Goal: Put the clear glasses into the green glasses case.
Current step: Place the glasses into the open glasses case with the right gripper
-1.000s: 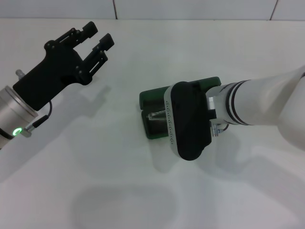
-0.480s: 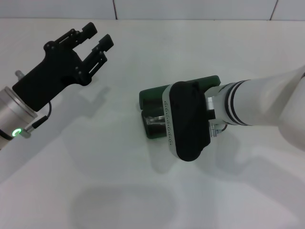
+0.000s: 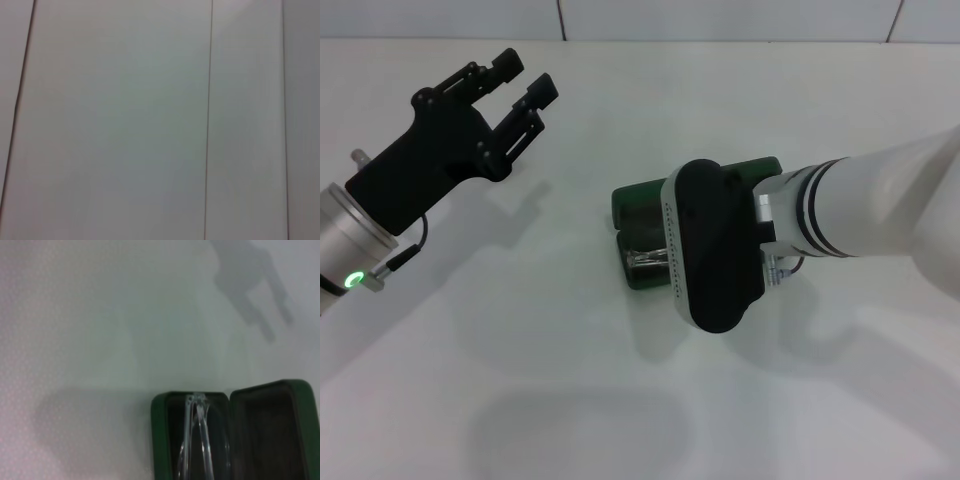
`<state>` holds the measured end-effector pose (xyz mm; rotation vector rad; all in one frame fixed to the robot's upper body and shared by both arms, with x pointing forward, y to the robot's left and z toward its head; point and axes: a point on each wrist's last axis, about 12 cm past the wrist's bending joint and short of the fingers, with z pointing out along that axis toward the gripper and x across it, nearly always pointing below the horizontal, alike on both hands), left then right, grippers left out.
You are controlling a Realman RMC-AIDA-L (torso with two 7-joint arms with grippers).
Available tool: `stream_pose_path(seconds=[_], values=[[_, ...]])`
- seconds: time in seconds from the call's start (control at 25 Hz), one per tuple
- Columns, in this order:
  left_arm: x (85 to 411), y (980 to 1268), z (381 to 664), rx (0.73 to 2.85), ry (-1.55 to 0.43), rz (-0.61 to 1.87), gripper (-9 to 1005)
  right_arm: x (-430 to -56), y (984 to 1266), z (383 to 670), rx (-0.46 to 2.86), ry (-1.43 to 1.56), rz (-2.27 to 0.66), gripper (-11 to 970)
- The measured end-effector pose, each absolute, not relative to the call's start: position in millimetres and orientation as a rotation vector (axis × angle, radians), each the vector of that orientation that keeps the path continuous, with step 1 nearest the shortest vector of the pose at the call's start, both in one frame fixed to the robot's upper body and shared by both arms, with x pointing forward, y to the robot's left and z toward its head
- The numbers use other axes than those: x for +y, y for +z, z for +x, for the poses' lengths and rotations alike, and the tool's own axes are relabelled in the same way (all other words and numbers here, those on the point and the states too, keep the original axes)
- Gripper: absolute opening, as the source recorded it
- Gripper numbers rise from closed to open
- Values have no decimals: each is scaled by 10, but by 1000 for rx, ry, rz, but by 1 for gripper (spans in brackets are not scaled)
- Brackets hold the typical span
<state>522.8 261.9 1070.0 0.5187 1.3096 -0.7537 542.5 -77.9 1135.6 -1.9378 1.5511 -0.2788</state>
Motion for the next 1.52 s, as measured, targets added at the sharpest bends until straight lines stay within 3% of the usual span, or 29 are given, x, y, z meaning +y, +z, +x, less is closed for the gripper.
stream_pose_path(seconds=[0.48, 0.8, 1.08, 1.52], values=[[2628, 10693, 5214, 1311, -753, 516, 487, -774, 11494, 5310, 1595, -200, -1956, 438], [2621, 10697, 5221, 1309, -753, 520, 487, -884, 11640, 5256, 1591, 65, -1938, 438], [2621, 10717, 5251, 1305, -746, 520, 487, -928, 11453, 5357, 1599, 303, -1903, 438], [2595, 10752, 5295, 1293, -749, 525, 487, -820, 11282, 5533, 1600, 394, -1909, 438]])
